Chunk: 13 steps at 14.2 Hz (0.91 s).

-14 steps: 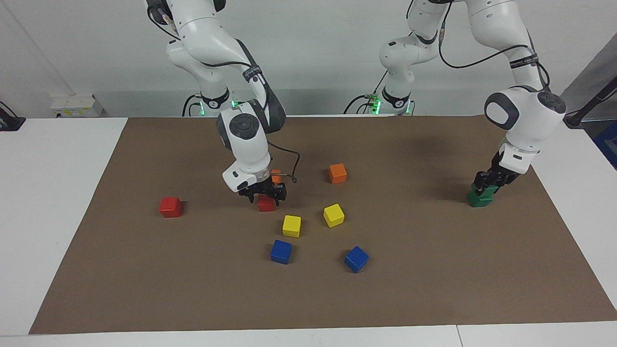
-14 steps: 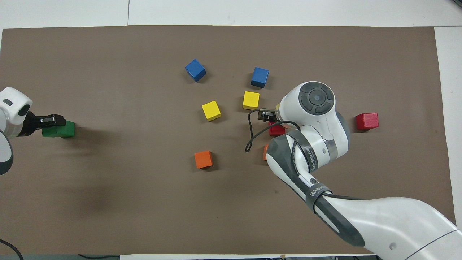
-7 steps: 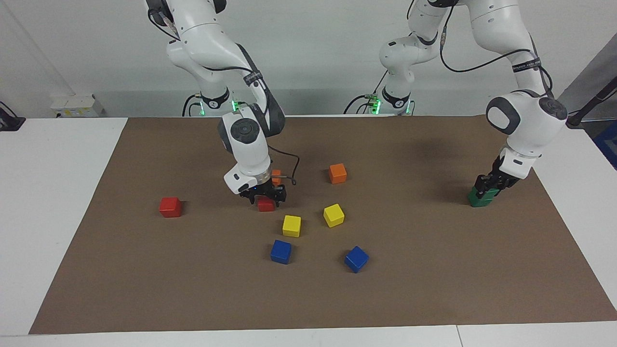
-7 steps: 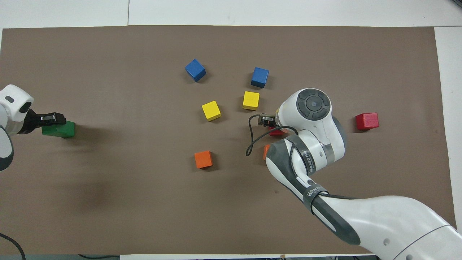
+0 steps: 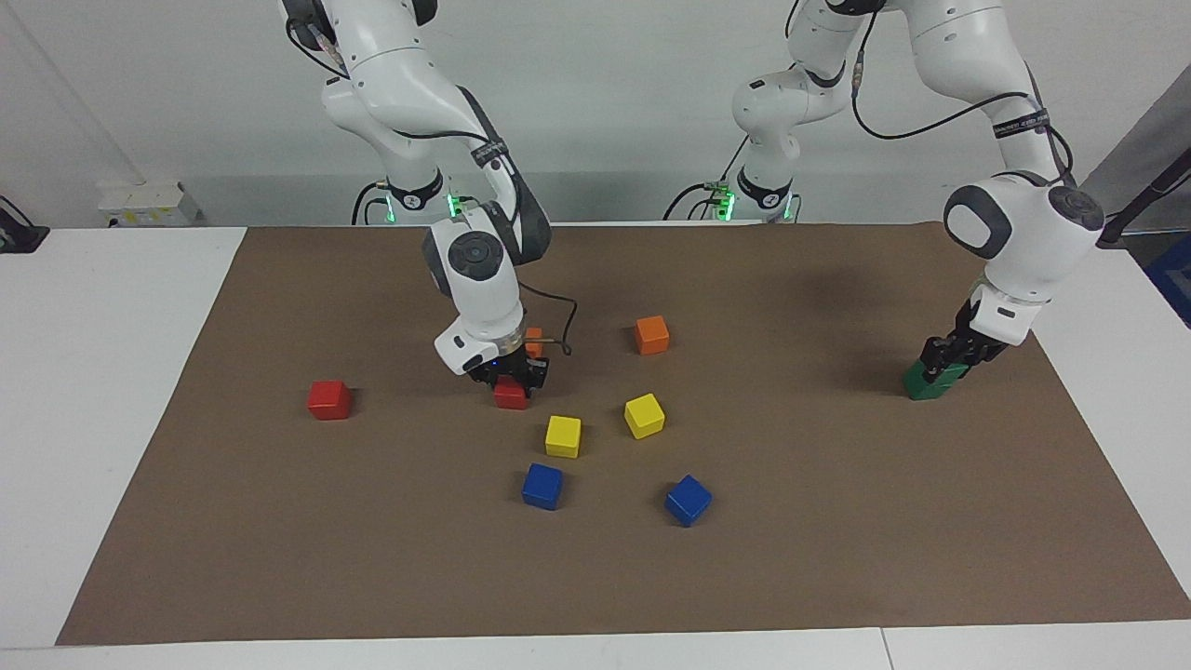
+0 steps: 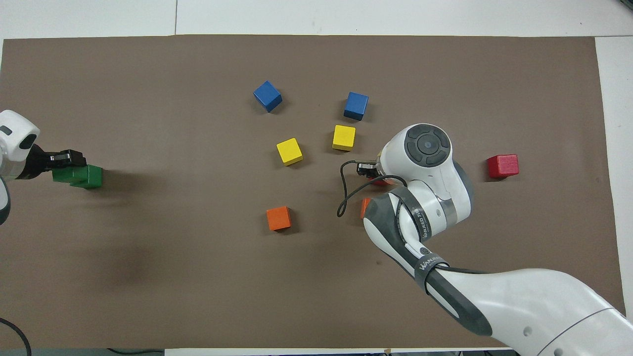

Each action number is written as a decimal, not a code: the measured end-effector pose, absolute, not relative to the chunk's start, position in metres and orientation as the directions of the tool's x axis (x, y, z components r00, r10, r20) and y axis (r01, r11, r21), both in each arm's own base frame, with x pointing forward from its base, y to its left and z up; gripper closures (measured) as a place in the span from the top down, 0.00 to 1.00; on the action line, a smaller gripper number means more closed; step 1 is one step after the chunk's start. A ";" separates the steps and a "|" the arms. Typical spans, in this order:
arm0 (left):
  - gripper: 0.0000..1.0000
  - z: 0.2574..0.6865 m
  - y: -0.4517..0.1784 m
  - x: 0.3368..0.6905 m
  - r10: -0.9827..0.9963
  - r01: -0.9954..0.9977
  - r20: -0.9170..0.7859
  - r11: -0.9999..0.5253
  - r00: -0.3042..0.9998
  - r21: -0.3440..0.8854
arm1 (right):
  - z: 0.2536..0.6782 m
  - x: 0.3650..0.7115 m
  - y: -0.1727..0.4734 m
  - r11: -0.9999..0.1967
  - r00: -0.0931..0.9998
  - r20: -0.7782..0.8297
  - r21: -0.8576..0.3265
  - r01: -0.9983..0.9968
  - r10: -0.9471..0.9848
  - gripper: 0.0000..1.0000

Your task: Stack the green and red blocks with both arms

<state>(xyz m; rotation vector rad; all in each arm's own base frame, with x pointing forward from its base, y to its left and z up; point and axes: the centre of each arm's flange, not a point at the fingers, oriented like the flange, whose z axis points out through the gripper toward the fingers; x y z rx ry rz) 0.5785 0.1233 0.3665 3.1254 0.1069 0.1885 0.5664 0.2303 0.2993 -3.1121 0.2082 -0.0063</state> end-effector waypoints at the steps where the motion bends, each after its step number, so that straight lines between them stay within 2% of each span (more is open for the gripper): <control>1: 0.55 0.365 0.123 0.579 0.062 0.062 0.117 -0.998 0.991 0.006 | 0.307 0.573 0.221 -0.993 0.993 -0.005 -0.014 -0.115 -0.115 0.54; 3: 0.55 0.363 0.123 0.579 0.058 0.058 0.113 -0.998 0.992 0.003 | 0.344 0.598 0.181 -0.996 0.996 -0.015 -0.002 -0.089 -0.089 0.54; 5: 0.55 0.362 0.123 0.579 0.057 0.057 0.111 -0.998 0.992 0.003 | 0.399 0.621 0.119 -0.998 0.998 -0.009 0.004 -0.055 -0.055 0.54; 8: 0.55 0.361 0.123 0.579 0.057 0.057 0.109 -0.998 0.992 0.003 | 0.446 0.628 0.032 -1.000 0.999 -0.031 0.012 -0.017 -0.018 0.54; 10: 0.55 0.360 0.123 0.579 0.056 0.057 0.108 -0.998 0.993 0.003 | 0.449 0.626 -0.009 -1.000 0.999 -0.042 0.011 -0.003 -0.003 0.54; 13: 0.55 0.360 0.123 0.579 0.053 0.053 0.107 -0.999 0.993 0.000 | 0.423 0.620 -0.048 -1.000 1.000 -0.019 0.008 0.024 0.024 0.54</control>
